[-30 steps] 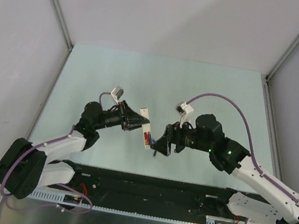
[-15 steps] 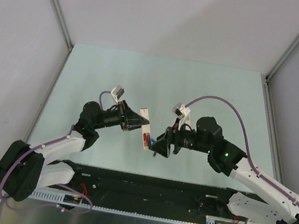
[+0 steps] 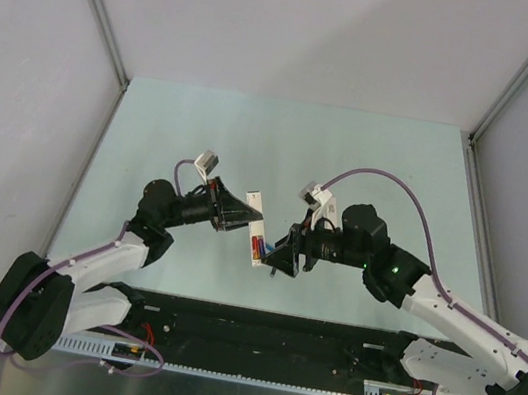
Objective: Load the batteries into the remote control
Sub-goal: Load the battery into the remote control.
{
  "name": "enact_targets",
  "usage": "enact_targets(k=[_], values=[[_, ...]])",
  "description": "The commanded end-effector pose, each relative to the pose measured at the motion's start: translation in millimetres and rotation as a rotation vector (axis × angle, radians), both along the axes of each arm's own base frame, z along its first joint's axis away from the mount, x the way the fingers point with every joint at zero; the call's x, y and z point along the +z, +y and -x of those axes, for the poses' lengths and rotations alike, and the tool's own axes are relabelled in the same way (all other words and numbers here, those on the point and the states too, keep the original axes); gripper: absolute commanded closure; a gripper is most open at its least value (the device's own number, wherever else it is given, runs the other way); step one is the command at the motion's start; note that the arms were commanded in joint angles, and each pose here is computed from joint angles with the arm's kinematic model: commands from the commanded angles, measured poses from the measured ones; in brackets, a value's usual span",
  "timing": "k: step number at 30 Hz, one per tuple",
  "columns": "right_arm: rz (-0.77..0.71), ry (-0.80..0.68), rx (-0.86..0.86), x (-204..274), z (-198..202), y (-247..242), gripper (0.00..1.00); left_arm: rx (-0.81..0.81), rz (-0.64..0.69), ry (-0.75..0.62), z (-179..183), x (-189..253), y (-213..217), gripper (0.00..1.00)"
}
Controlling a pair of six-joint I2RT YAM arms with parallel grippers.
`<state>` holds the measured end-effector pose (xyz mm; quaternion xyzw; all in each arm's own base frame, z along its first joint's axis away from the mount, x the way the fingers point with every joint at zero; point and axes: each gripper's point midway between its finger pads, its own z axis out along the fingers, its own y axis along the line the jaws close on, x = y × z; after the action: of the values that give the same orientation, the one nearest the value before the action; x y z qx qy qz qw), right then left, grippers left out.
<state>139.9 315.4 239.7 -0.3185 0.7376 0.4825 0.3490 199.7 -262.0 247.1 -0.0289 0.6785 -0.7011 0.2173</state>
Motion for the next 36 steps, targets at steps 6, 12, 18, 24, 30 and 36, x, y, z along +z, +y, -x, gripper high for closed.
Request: enact_targets(k=[6, 12, 18, 24, 30, 36], values=[[-0.009, -0.035, -0.020, 2, -10, 3, 0.38, -0.017, 0.042, -0.056, 8, 18, 3, 1.00], [-0.016, -0.029, -0.027, 2, -12, 5, 0.40, -0.022, 0.046, -0.060, 12, 20, 3, 1.00], [-0.026, -0.008, -0.026, 2, -15, 7, 0.41, -0.028, 0.050, -0.068, 15, 21, 3, 1.00], [-0.032, 0.003, -0.029, 1, -19, 9, 0.43, -0.037, 0.052, -0.081, 19, 23, 2, 1.00], [-0.046, 0.012, -0.033, 2, -24, 8, 0.44, -0.043, 0.056, -0.090, 22, 25, 2, 1.00], [-0.054, 0.054, -0.020, 0, -25, 10, 0.44, -0.049, 0.057, -0.099, 25, 26, 3, 1.00]])
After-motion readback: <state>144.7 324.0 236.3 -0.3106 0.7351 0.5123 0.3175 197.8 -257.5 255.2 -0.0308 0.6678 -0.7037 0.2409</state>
